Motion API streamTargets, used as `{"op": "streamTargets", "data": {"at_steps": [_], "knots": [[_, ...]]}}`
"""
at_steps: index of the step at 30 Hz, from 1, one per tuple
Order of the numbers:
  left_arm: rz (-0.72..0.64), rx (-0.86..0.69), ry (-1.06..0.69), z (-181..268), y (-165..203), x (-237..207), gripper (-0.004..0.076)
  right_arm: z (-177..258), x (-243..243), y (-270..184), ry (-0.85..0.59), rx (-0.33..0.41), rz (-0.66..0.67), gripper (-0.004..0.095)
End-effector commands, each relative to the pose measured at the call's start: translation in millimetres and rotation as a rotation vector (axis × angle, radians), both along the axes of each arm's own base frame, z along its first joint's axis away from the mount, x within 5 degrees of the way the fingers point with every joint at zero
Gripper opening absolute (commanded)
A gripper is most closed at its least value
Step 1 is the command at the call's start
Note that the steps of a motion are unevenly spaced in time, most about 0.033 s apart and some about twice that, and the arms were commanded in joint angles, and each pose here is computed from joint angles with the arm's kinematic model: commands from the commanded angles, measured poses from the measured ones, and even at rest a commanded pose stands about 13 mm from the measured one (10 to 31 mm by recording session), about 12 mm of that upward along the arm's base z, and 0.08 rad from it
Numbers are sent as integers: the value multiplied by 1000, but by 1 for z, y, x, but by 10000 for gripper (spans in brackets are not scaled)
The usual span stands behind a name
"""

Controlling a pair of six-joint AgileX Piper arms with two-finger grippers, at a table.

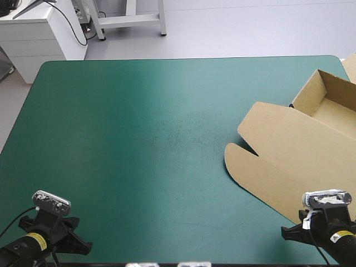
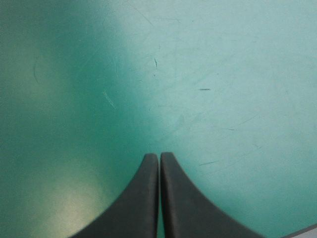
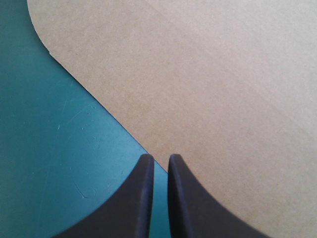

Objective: Fold the box

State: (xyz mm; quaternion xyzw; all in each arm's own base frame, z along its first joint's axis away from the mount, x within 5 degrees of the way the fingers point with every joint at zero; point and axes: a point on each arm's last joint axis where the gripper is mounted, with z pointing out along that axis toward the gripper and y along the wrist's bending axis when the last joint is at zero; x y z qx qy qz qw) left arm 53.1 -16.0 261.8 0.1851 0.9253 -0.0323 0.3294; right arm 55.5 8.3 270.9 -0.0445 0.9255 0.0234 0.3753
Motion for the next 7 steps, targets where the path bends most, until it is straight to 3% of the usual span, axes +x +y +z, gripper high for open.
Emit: {"op": "streamTargets", "data": {"at_steps": [1, 7], "knots": [[-11, -22, -58, 10, -2, 4, -8, 11, 5, 0, -70, 0, 2, 87], [-15, -19, -59, 10, -2, 4, -8, 11, 5, 0, -70, 0, 2, 87]]}}
